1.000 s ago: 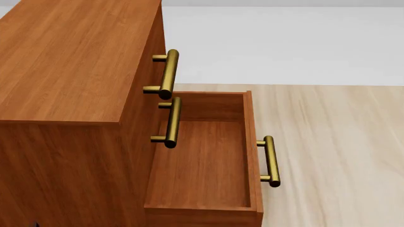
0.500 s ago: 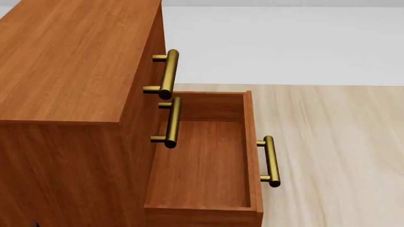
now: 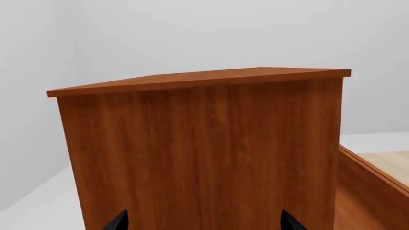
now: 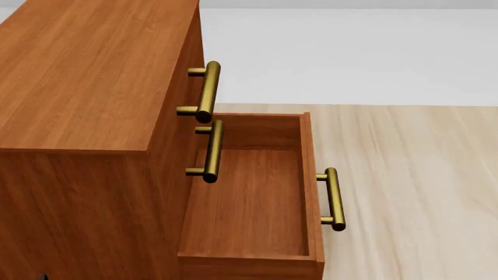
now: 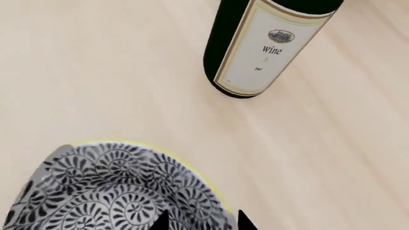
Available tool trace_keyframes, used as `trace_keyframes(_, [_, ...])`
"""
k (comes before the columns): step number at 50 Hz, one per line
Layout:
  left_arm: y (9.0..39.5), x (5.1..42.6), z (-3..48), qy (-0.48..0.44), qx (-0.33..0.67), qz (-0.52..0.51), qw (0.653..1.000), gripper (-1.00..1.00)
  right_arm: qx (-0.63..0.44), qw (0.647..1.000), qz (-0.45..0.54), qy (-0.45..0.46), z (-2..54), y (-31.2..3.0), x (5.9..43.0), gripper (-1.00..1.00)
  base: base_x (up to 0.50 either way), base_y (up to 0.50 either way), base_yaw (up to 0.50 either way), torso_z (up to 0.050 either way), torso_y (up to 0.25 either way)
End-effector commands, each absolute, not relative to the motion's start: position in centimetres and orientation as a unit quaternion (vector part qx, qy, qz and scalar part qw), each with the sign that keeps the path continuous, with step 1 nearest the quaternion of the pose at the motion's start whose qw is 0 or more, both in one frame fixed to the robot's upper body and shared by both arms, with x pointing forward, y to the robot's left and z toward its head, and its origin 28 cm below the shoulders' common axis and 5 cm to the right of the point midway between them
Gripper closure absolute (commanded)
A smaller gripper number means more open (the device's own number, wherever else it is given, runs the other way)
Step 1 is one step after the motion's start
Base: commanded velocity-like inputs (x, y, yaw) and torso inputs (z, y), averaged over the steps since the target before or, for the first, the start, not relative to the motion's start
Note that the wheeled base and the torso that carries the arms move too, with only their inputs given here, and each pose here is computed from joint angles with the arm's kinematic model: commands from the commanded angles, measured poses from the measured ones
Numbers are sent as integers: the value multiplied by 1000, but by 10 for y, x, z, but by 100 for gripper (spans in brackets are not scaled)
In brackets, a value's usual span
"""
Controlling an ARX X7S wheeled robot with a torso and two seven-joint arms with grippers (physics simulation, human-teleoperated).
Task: Put the bowl in the bottom drawer of the cabinet.
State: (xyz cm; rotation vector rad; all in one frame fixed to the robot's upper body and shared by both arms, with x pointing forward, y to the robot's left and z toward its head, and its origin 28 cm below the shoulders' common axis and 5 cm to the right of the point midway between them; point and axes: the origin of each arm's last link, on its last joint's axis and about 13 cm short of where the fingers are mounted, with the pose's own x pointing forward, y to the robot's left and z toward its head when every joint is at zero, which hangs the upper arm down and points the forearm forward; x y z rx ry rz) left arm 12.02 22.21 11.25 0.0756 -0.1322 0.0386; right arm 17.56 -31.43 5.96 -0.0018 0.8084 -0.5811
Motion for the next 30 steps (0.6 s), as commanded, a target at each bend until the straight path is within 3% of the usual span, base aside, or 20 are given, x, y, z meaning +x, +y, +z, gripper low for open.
trace_keyframes(1, [222,120,112,-66,38,20,997,-100,11,888,-259,380,53,-310,177,100,15,0,4,0,0])
trace_keyframes(18, [223,120,110,-65,38,22,997,-100,54,919,-193,340,69,-285,190,100,3,0,3,0,0])
trace_keyframes(23, [223,120,109,-65,40,20,997,-100,138,930,-146,307,76,-268,195,100,2,0,4,0,0])
trace_keyframes(30, [223,119,110,-66,41,21,997,-100,148,941,-139,272,84,-253,200,100,2,0,5,0,0])
